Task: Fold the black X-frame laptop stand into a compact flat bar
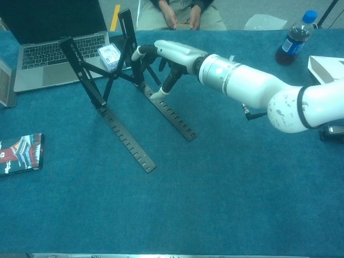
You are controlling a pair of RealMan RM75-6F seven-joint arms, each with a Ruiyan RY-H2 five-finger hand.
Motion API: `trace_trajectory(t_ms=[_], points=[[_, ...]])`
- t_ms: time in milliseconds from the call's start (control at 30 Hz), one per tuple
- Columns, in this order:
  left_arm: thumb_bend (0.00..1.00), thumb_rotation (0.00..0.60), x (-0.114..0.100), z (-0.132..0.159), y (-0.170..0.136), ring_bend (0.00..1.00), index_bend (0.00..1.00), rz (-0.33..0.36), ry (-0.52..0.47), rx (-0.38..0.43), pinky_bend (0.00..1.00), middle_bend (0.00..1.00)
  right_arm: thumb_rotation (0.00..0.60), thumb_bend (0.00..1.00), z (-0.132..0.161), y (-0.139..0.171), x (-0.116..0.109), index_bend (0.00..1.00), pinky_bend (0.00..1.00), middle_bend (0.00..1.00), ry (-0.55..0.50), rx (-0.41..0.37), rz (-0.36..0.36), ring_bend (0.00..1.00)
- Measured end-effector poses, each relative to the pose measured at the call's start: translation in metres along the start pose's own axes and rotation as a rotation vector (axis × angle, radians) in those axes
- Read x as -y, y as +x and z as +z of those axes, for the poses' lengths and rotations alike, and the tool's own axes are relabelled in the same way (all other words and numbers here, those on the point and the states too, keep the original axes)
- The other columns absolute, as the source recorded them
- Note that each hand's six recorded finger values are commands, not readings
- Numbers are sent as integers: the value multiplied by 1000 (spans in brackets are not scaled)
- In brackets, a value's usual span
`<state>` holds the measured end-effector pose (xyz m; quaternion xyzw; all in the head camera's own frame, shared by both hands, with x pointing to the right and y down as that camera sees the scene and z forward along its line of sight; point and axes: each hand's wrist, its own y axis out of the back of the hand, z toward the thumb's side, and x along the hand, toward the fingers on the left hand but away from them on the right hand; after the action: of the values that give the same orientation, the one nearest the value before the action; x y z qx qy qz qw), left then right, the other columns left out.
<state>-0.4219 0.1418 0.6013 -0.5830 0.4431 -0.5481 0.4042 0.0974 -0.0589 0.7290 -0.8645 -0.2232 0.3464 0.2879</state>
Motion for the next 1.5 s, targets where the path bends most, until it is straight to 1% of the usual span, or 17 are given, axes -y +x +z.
trace_trajectory(t_ms=[267,433,567,700,833,900,967,1067,1167,1333,1500], points=[[402,600,0,-4,-1,0,67,-2,2,-12,0,45,600,0,-8,-15,19,197,292,318,4,26,23,196],[401,600,1,-6,-3,0,67,-2,2,-18,0,45,600,0,-9,-22,24,197,292,316,3,34,30,191],[402,600,0,-8,-4,0,67,2,2,-23,0,44,600,0,-5,-19,24,197,292,302,-22,25,45,179],[401,600,-1,-9,-4,0,67,2,3,-26,0,45,600,8,-2,-13,20,189,292,273,-73,18,76,165],[401,600,1,-8,-3,0,67,-2,5,-23,0,45,600,29,-4,-7,10,95,297,221,-126,22,95,142],[402,600,1,-7,-2,0,67,-3,6,-20,0,44,600,40,-5,-5,6,32,302,189,-140,26,104,126],[402,600,2,-6,-1,0,67,-4,7,-18,0,45,600,48,-7,-2,3,4,304,160,-148,31,118,109],[402,600,2,-4,0,0,67,-7,8,-16,0,45,600,55,-10,2,1,0,305,140,-154,38,141,99],[402,600,2,-3,1,0,67,-8,10,-13,0,45,600,59,-9,5,0,0,305,140,-188,40,151,98],[402,600,2,-2,1,0,67,-8,12,-13,0,44,600,60,-7,10,-4,0,311,140,-231,33,152,98],[402,600,1,-2,0,0,67,-7,12,-16,0,45,600,60,-7,15,-7,0,343,157,-266,30,157,98]])
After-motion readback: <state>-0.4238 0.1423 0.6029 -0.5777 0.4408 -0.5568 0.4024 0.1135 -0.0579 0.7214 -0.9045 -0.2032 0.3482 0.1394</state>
